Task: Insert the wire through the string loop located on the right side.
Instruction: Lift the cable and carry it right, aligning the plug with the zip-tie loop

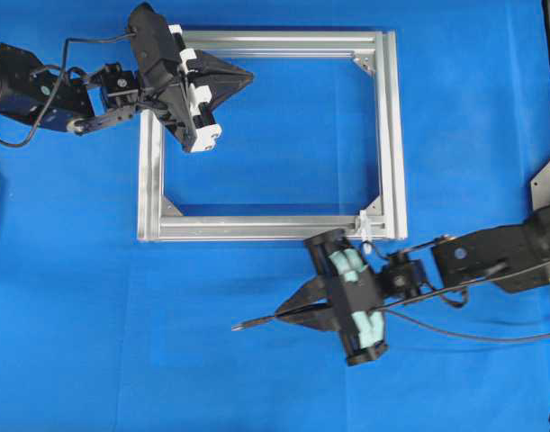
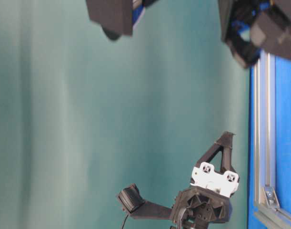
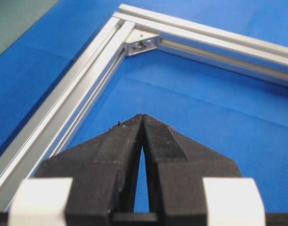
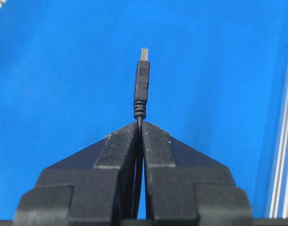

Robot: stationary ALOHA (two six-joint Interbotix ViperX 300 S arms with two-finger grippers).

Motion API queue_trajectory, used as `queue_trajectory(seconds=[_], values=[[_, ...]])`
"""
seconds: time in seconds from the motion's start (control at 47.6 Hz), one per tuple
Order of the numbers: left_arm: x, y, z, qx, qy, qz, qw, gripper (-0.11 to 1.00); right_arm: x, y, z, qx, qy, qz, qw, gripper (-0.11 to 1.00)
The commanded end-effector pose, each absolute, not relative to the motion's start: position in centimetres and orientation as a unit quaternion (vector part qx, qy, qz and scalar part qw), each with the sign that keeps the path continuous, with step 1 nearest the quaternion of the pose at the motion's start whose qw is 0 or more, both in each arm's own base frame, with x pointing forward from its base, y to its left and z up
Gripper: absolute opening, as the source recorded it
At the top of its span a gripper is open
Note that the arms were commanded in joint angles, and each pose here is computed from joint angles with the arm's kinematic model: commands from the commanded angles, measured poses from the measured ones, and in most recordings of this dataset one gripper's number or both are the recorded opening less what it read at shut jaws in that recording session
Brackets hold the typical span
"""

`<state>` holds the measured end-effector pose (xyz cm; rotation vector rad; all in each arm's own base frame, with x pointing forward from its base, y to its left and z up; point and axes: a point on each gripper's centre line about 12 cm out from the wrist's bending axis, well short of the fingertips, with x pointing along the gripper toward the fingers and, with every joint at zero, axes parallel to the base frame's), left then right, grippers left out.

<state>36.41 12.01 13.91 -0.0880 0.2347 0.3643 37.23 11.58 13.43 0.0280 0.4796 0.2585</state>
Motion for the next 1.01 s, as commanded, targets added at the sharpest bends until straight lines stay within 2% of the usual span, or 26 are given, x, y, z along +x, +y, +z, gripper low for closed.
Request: queue_trajectory(seconds=[0.0, 0.609, 0.987], values=[[36.6, 12.1, 15.4, -0.039, 0.094, 0.18, 0.978, 0.0, 36.3, 11.2, 14.9, 0.023, 0.22, 0.126, 0.967, -0.04], [36.5, 12.3, 15.4, -0.04, 0.095, 0.183, 0.978, 0.0, 23.0, 6.7, 14.7, 0.057, 0.239, 0.101, 0.964, -0.04], [36.6, 12.3, 15.5, -0.04, 0.093, 0.183, 0.978, 0.0, 18.8, 5.5, 14.3, 0.065, 0.264, 0.101, 0.957, -0.04]])
